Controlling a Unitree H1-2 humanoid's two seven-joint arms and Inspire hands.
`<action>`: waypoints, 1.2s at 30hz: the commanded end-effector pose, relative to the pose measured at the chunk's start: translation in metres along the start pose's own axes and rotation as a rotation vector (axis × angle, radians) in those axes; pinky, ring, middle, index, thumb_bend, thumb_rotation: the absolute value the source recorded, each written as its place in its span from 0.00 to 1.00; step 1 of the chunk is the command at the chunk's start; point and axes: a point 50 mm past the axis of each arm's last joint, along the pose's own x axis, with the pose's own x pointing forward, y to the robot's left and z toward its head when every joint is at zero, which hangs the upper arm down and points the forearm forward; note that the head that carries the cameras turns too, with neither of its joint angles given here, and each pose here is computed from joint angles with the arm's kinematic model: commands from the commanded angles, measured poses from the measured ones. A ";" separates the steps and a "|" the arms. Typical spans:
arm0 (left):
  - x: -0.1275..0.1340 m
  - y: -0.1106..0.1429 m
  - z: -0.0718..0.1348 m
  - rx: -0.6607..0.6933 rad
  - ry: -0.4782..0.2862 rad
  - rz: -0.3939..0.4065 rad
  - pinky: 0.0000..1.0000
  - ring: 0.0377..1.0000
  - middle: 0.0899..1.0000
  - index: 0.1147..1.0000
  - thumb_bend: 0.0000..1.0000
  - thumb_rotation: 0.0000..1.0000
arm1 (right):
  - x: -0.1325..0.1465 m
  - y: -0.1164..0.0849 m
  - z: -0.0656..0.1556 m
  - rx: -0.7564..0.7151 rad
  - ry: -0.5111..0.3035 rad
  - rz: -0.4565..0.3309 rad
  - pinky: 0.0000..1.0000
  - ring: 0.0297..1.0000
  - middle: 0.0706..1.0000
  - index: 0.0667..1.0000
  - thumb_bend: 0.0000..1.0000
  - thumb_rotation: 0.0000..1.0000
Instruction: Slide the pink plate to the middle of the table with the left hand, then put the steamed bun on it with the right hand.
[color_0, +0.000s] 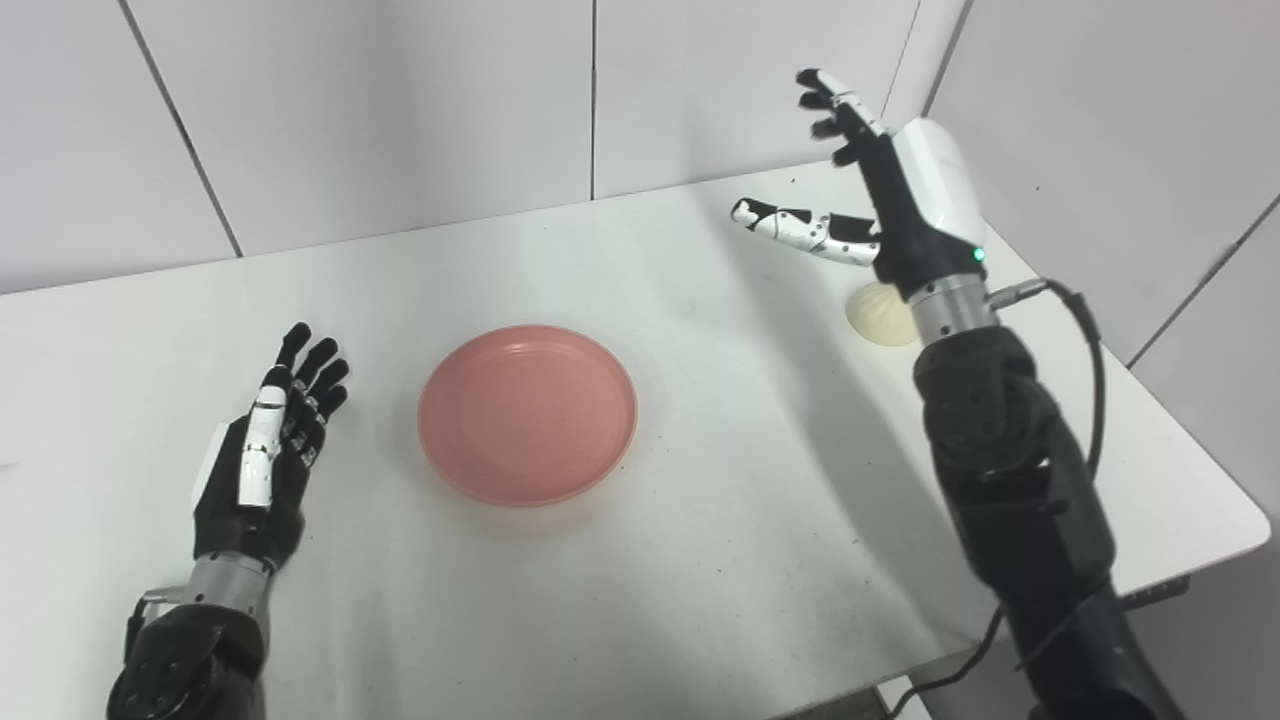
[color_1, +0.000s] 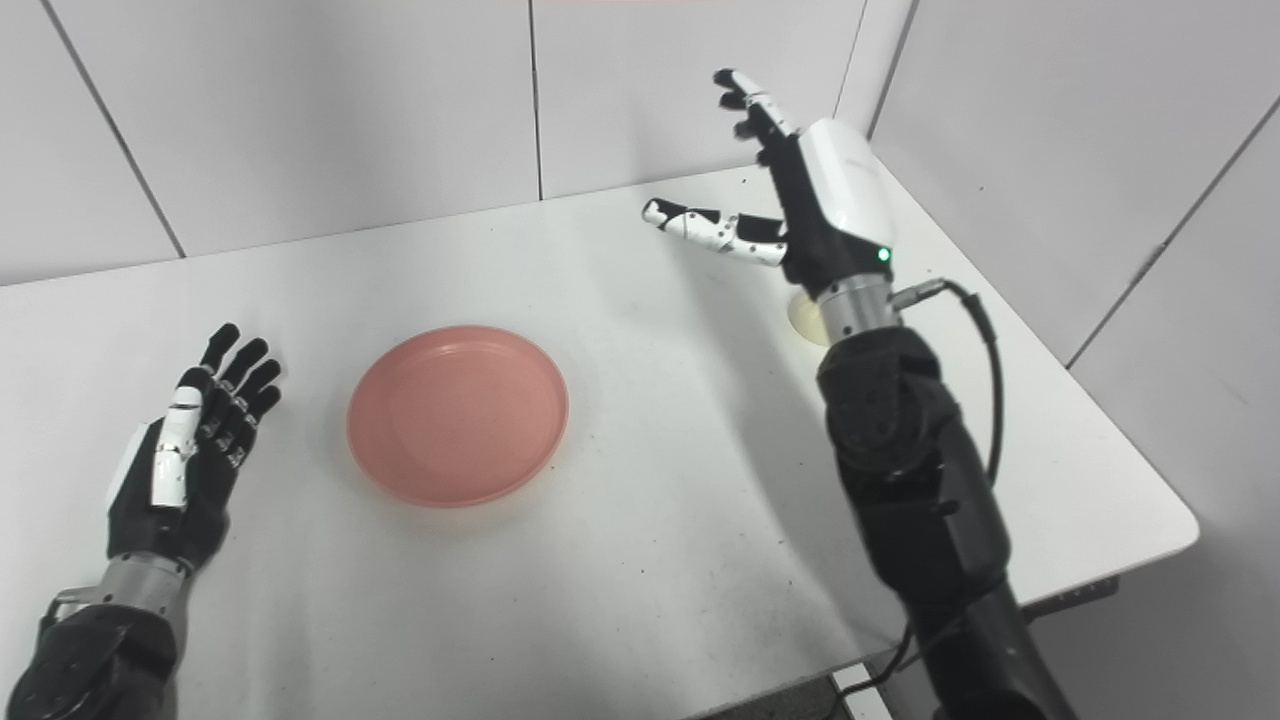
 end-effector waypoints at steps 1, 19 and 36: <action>-0.029 0.015 -0.037 -0.030 0.152 0.043 0.96 0.94 0.94 0.94 0.36 1.00 | 0.008 -0.025 0.000 -0.084 -0.006 -0.042 0.69 0.81 0.84 0.84 0.80 0.58; -0.038 0.016 -0.031 -0.048 0.157 0.010 0.98 0.96 0.96 0.96 0.35 1.00 | 0.035 -0.033 -0.072 -0.269 0.244 0.201 0.69 0.87 0.88 0.83 0.86 0.33; -0.042 0.018 -0.030 -0.056 0.159 0.004 0.99 0.96 0.97 0.97 0.36 1.00 | 0.044 0.003 -0.117 -0.234 0.418 0.340 0.70 0.83 0.86 0.85 0.83 0.31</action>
